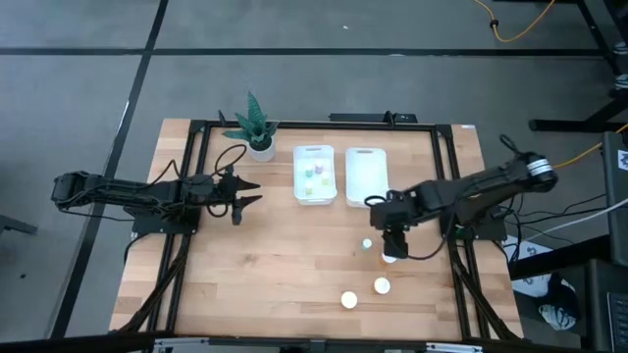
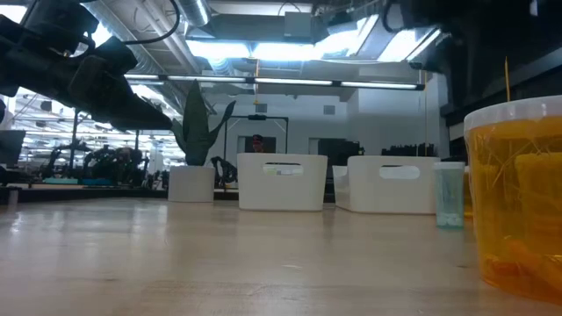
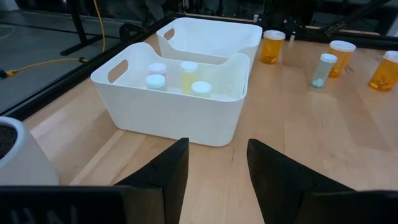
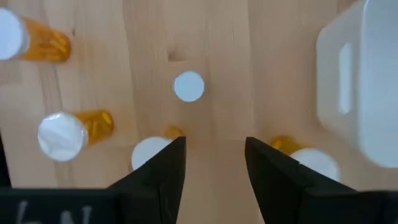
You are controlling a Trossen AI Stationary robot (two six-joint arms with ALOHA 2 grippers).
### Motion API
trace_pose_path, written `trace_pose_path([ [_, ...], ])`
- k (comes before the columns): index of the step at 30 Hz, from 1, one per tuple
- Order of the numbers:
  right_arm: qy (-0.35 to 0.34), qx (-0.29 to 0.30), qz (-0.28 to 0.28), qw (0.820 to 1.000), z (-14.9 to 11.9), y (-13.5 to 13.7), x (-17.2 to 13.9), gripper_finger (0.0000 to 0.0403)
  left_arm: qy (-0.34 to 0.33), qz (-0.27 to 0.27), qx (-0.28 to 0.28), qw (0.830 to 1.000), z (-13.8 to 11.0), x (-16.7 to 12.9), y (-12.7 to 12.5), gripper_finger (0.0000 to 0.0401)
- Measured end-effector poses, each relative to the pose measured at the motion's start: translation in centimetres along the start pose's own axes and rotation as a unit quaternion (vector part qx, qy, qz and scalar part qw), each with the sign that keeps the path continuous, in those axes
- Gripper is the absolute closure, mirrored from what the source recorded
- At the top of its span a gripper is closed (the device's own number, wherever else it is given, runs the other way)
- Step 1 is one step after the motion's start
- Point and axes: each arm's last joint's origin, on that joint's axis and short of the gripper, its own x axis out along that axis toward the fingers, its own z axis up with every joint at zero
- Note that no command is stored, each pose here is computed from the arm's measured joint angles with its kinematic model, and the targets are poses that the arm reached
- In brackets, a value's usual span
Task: Pick and place medicine bottles into bin by pill shape (circle, oval)
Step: Put the green pill bottle into the left white bin
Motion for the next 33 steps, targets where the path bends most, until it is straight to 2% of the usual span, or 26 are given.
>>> trace_pose_path([
  [9, -0.003, 0.012, 0.002, 1.0, -2.0, -0.5, 3.1, 0.0235, 0.0, 0.0, 0.0, 1.0, 0.0, 0.0, 0.0, 0.0246],
  [19, -0.027, 0.01, 0.012, 1.0, -1.5, -0.4, 3.2, 0.0235, 0.0, 0.0, 0.0, 1.0, 0.0, 0.0, 0.0, 0.0246],
  [24, -0.055, -0.021, 0.013, 0.998, -1.0, -0.3, 3.2, 0.0234, 0.0, 0.0, 0.0, 1.0, 0.0, 0.0, 0.0, 0.0246],
  [27, -0.072, -0.012, 0.019, 0.997, -0.7, -0.1, 3.2, 0.022, 0.0, 0.0, 0.0, 1.0, 0.0, 0.0, 0.0, 0.0246],
  [33, -0.083, -0.009, 0.024, 0.996, -0.5, -0.1, 3.1, 0.0163, 0.0, 0.0, 0.0, 1.0, 0.0, 0.0, 0.0, 0.0246],
])
